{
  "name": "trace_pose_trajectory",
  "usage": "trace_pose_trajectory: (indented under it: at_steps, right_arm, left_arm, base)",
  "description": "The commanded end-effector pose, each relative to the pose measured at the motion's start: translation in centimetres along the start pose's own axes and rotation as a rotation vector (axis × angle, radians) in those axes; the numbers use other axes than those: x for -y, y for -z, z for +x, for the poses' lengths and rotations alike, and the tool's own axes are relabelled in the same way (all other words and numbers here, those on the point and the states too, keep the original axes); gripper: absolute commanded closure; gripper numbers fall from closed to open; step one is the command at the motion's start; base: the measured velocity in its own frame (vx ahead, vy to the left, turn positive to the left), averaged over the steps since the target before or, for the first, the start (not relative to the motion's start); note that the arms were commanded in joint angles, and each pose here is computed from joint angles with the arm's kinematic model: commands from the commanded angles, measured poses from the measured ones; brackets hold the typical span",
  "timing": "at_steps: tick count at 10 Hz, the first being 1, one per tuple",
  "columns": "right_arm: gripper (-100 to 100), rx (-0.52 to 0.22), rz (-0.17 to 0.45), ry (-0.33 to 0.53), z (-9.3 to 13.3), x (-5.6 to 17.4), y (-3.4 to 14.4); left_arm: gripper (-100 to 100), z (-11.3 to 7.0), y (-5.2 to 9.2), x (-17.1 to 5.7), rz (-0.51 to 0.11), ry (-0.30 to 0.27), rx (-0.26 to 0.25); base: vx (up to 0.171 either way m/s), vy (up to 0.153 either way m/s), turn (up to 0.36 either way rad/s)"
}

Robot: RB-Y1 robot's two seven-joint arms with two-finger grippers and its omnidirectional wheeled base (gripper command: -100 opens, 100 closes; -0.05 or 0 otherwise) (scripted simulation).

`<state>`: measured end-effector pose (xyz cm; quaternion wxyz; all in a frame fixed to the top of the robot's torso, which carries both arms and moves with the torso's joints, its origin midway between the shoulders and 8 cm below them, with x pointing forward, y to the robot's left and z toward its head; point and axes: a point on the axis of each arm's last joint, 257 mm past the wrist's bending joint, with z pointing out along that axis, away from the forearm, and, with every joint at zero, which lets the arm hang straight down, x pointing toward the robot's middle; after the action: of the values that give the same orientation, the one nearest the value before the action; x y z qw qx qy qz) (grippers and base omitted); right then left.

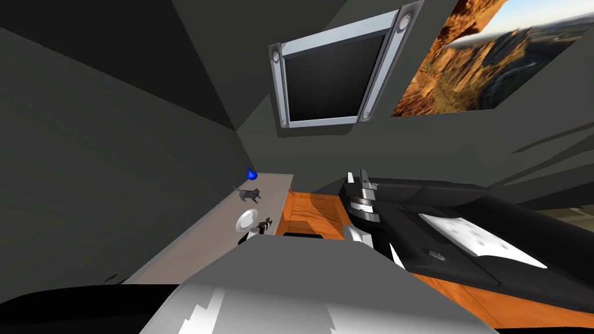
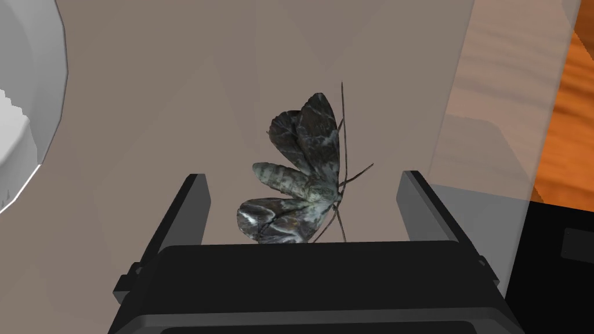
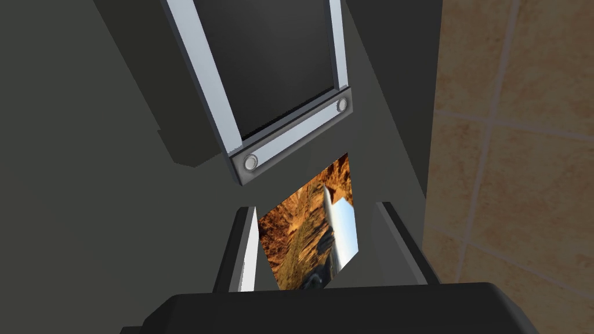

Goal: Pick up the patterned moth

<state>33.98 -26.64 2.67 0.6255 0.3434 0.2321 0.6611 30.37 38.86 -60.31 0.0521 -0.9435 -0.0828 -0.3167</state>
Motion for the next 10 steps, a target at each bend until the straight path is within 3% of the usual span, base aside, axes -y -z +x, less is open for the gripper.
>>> trace_pose_trajectory:
  at_steps: [1,3,4,8,9,10]
  right_arm:
    - [0,0.000,0.000,0.000,0.0,0.0,0.0]
    - [0,0.000,0.000,0.000,0.0,0.0,0.0]
    - [0,0.000,0.000,0.000,0.0,0.0,0.0]
    - [0,0.000,0.000,0.000,0.0,0.0,0.0]
    - [0,0.000,0.000,0.000,0.0,0.0,0.0]
    - [0,0.000,0.000,0.000,0.0,0.0,0.0]
  left_arm:
    - [-100,-0.3,-0.1,-0.6,0.002,0.003,0.000]
    - [-100,-0.2,-0.1,-0.5,0.002,0.006,-0.001]
    - [100,-0.2,-0.1,-0.5,0.003,0.004,-0.001]
    - [100,-0.2,-0.1,-0.8,-0.003,0.000,0.000]
    - [0,-0.2,-0.1,-0.8,-0.003,0.000,0.000]
    - [100,-0.5,-0.3,-2.0,0.001,0.002,0.000]
  base:
    - [0.023,0.094,-0.005]
    - [0.009,0.025,-0.002]
    - [0.000,0.000,0.000]
    - [0.000,0.000,0.000]
    - [0.000,0.000,0.000]
    - [0.008,0.039,0.024]
